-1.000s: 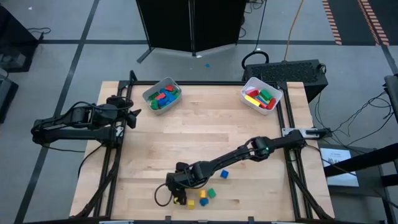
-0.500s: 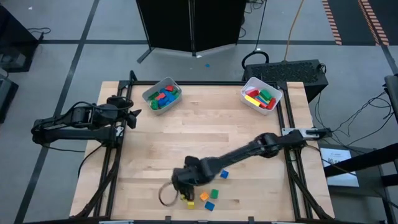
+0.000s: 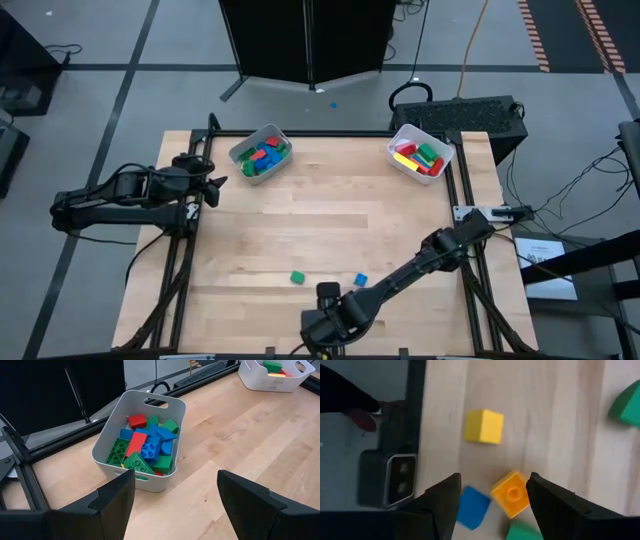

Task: Sort blocks by size
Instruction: Put the 4 stud yellow game piece into the gray bin

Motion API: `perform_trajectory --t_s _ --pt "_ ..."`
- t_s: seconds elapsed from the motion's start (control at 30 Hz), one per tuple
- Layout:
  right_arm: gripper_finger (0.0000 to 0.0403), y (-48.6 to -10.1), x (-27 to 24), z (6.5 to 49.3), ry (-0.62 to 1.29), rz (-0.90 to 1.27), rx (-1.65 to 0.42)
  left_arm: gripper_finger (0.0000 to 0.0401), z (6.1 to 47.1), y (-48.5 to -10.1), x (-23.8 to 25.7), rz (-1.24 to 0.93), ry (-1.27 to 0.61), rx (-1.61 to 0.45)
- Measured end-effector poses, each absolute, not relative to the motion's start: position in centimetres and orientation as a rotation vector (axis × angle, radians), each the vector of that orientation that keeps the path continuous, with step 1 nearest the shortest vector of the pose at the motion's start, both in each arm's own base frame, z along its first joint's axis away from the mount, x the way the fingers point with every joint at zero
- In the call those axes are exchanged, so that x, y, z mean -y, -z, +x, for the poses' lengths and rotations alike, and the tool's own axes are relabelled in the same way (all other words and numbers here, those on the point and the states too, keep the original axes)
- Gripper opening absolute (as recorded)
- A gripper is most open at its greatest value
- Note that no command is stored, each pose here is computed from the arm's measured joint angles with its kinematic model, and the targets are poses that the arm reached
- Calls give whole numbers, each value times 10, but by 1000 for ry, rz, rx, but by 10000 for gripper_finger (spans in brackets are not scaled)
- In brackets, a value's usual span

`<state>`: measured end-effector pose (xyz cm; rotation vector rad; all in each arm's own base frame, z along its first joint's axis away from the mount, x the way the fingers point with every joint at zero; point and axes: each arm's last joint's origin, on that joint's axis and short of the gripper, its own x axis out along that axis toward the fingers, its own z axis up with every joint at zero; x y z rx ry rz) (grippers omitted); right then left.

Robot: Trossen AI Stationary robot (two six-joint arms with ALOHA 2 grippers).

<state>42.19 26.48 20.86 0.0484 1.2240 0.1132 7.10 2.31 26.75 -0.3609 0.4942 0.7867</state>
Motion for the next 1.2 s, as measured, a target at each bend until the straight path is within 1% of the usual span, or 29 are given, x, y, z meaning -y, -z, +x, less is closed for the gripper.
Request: perform_trajectory --t_s 0.13,0.27,0.43,0.67,0.87,1.2 --pt "242 -208 -263 422 -138 -4 -1229 281 71 -267 -23 -361 -786 -494" --pt "265 -197 -260 424 -144 -34 -1269 281 71 -267 -23 -361 -786 -494" --pt "282 -186 -257 425 -133 -77 -1306 281 71 -267 -23 -361 -785 -495" --pt "280 -173 -246 426 -77 -117 -1384 281 71 -268 -23 -362 -784 -495" --pt "280 -166 -245 430 -102 -142 -1381 281 71 -268 -23 -362 -784 -493" --pt "277 -148 -236 440 -80 -127 -1397 281 71 -267 -23 -362 -784 -493"
